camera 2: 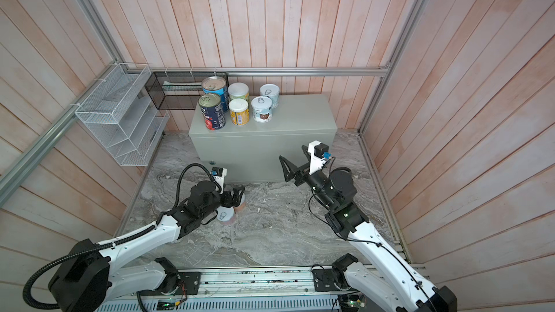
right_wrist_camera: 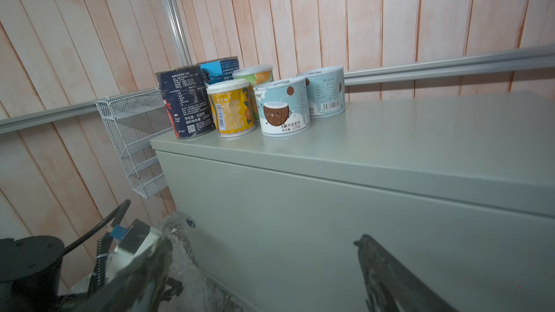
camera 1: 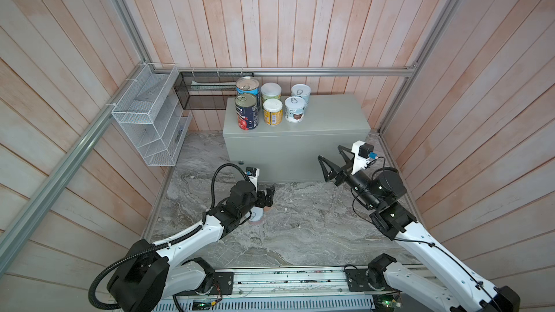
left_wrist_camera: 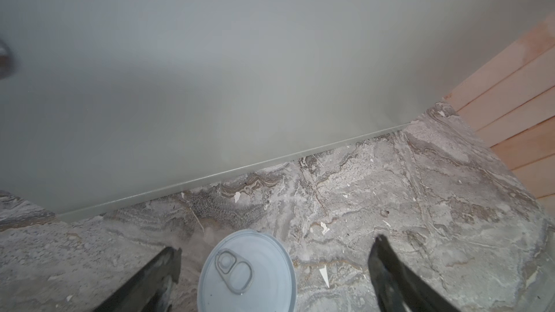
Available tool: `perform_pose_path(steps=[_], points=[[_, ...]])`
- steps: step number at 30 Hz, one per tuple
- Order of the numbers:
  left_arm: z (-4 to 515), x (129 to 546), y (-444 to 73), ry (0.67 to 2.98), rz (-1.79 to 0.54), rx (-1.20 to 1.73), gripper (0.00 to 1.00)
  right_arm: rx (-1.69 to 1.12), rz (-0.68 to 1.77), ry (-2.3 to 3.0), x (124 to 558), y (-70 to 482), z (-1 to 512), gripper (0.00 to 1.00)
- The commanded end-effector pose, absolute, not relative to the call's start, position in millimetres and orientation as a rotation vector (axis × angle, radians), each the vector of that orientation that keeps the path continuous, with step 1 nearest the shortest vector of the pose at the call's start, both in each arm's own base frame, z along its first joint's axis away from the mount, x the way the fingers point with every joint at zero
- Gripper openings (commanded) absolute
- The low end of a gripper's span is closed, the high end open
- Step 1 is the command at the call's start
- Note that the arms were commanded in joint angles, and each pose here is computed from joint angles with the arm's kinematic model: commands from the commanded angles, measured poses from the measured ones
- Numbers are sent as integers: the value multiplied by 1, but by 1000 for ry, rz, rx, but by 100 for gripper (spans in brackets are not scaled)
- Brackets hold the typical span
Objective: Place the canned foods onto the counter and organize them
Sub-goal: 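Lower the can beside the other cans and open the right gripper, then withdraw the right gripper while the left gripper lowers onto the orange-labelled floor can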
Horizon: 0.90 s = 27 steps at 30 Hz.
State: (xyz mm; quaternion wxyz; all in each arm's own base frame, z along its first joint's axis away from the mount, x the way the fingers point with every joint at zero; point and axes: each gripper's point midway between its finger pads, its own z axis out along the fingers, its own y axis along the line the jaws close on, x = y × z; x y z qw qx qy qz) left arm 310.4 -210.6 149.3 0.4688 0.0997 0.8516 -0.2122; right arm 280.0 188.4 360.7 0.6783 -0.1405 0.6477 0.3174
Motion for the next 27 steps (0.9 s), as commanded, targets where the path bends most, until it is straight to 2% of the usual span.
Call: perform_pose_path(steps=[1,9,16,27], points=[[158,314,-217,2093,-546,259,100,-221,760,1577,274,179,316,97],[147,320,-214,2142,-477,261,100,-239,857,1577,254,182,272,97],[108,334,-212,2241,-344,287,100,-234,855,1640,256,184,239,96],[73,330,-223,2350,-362,332,100,-178,829,1742,262,183,212,96]])
